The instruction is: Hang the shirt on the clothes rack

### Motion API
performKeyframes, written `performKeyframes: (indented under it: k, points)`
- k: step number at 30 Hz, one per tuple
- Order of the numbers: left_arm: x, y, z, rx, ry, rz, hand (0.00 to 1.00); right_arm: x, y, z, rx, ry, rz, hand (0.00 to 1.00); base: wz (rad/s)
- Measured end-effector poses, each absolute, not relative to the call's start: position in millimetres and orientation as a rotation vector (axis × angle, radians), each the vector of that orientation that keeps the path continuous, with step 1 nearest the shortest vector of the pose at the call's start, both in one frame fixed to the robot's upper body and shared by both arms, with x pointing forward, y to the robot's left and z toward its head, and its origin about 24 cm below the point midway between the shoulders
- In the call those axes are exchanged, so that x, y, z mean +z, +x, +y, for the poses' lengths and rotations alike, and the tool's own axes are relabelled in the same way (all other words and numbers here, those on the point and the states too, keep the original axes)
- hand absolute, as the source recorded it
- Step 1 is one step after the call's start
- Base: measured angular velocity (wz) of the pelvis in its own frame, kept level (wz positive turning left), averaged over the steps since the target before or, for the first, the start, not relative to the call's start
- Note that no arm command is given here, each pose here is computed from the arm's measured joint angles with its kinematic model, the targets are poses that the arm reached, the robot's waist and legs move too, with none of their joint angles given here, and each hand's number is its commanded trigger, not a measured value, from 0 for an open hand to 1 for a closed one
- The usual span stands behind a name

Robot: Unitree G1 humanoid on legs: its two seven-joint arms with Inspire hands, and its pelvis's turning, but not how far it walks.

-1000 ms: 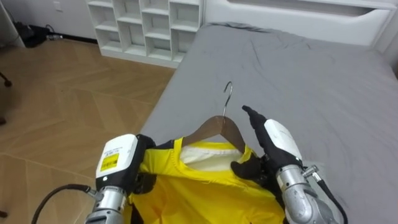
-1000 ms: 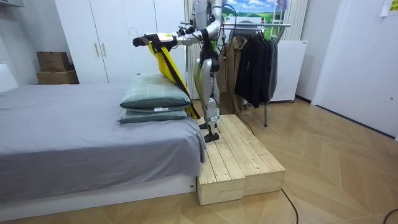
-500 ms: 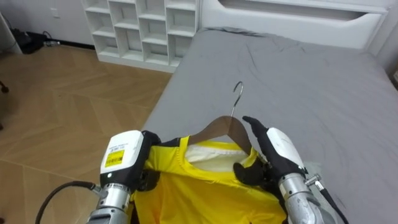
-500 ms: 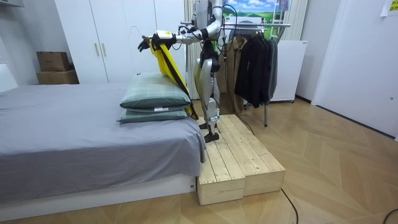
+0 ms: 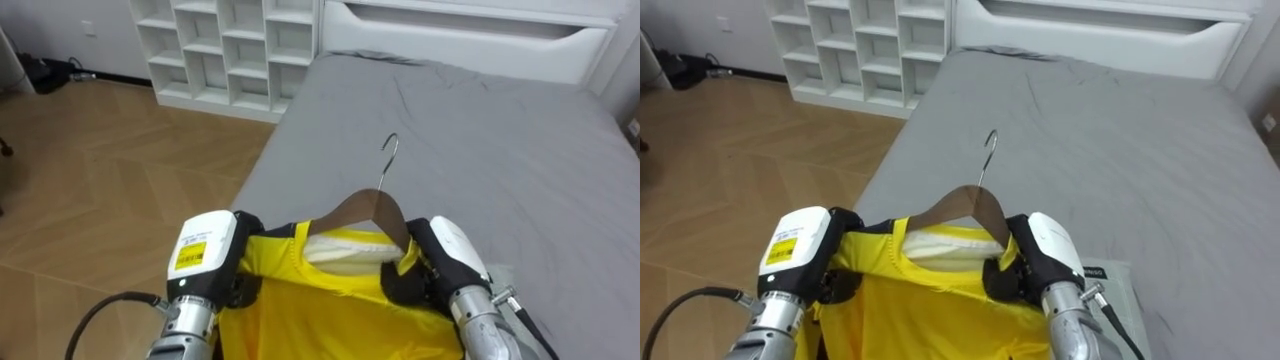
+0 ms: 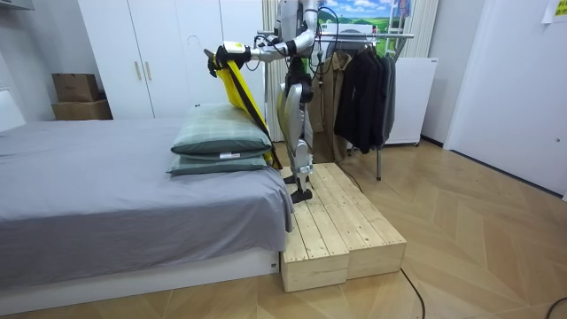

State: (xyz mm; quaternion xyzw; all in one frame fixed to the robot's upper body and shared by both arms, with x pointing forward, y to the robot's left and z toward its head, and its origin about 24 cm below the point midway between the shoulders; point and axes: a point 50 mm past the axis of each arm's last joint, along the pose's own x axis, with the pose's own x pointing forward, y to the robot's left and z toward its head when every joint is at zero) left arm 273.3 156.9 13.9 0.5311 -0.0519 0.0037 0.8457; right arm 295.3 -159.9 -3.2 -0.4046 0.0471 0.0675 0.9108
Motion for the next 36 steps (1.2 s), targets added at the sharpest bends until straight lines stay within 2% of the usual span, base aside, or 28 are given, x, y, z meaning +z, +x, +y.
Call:
performKeyframes:
  k: [22,23,24,25,26,36]
  points:
    - [9.1,271.9,155.0,-0.008,1.104,-0.101,1.0,-7.9,293.0,-162.3,0.143,-0.792,0.131,1.0,0.0]
    - [8.1,271.6,155.2,-0.01,1.102,-0.097,0.81,-8.3,292.7,-162.4,0.145,-0.792,0.133,1.0,0.0]
    - [6.5,271.3,155.6,-0.012,1.102,-0.09,0.67,-9.2,291.9,-162.5,0.151,-0.791,0.138,1.0,0.0]
    - [6.3,271.2,155.5,-0.013,1.101,-0.089,0.16,-10.6,290.9,-162.9,0.151,-0.786,0.145,1.0,0.0]
    - [6.2,271.2,155.5,-0.013,1.101,-0.089,0.0,-12.5,290.3,-163.4,0.152,-0.787,0.153,1.0,0.0]
    - [6.6,271.3,155.8,-0.009,1.06,-0.087,0.0,-20.1,284.9,-166.2,0.155,-0.787,0.185,1.0,0.0]
